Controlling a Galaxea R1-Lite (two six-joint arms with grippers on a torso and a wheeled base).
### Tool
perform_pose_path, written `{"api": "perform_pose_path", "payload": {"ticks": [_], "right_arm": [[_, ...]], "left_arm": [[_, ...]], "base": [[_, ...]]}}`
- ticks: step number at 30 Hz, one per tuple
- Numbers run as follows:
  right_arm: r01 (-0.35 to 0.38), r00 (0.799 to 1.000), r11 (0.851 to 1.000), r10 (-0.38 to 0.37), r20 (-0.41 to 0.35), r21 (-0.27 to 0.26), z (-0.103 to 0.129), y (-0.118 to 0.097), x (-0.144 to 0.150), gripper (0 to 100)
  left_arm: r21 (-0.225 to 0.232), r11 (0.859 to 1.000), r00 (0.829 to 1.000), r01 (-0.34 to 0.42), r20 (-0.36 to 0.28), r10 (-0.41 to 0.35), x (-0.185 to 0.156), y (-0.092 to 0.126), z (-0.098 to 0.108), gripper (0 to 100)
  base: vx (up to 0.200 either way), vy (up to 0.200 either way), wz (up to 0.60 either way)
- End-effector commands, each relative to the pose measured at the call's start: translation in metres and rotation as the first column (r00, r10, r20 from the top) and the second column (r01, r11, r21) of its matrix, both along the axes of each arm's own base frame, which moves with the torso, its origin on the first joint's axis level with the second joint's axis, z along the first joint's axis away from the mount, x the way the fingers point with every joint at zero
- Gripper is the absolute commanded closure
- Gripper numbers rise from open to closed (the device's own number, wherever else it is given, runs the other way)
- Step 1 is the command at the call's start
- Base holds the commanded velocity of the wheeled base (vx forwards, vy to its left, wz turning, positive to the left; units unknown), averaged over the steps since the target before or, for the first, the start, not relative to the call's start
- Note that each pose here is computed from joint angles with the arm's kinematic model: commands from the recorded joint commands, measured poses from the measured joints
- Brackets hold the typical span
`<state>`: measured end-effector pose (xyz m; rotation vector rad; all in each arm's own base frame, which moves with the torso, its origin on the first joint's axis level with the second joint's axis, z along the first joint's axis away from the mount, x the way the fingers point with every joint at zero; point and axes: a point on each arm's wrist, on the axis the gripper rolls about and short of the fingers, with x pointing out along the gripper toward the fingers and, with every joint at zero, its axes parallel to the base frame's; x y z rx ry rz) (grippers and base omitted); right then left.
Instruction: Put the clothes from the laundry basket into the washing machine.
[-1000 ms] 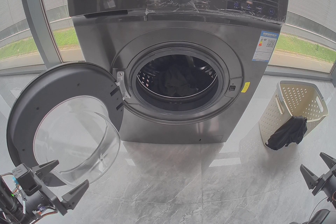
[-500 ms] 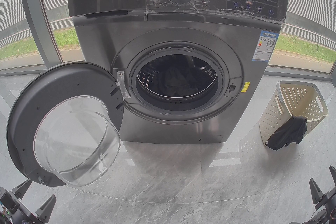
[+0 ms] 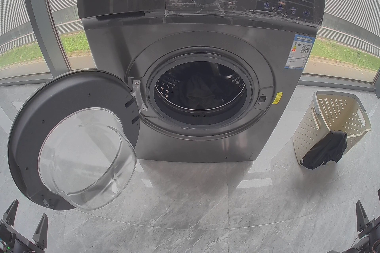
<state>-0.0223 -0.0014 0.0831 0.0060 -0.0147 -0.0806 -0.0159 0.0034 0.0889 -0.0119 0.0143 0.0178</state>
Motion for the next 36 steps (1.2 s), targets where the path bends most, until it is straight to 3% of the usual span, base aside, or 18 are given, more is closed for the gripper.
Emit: {"api": "perform_pose_path", "payload": {"ticks": [1, 2, 3, 10, 21, 36], "right_arm": [[-0.033, 0.999, 0.999, 0.033, -0.006, 0.031, -0.0051, 0.0006, 0.0006, 0], [-0.036, 0.999, 0.999, 0.037, -0.005, 0.028, -0.0051, 0.0006, 0.0005, 0], [-0.036, 0.999, 0.999, 0.037, -0.006, 0.028, -0.0051, 0.0006, 0.0006, 0], [-0.050, 0.998, 0.999, 0.050, -0.023, 0.003, -0.0067, 0.0009, 0.0006, 0], [-0.050, 0.999, 0.999, 0.050, -0.022, 0.003, -0.0067, 0.0009, 0.0005, 0], [-0.050, 0.999, 0.999, 0.050, -0.022, 0.004, -0.0067, 0.0009, 0.0005, 0]], "left_arm": [[-0.019, 1.000, 0.998, 0.023, 0.064, -0.022, -0.0064, -0.0035, -0.0069, 0], [0.014, 0.997, 0.994, 0.072, 0.080, -0.073, -0.0071, -0.0048, -0.0066, 0], [0.027, 0.998, 0.995, 0.064, 0.077, -0.065, -0.0071, -0.0046, -0.0070, 0], [0.041, 0.999, 0.999, 0.030, 0.018, -0.031, -0.0068, -0.0038, -0.0127, 0], [-0.012, 1.000, 1.000, 0.022, 0.016, -0.022, -0.0070, -0.0035, -0.0130, 0], [-0.020, 1.000, 1.000, 0.021, 0.013, -0.020, -0.0068, -0.0034, -0.0134, 0]], "base": [[0.000, 0.000, 0.00], [0.000, 0.000, 0.00], [0.000, 0.000, 0.00], [0.000, 0.000, 0.00], [0.000, 0.000, 0.00], [0.000, -0.200, 0.00]]}}
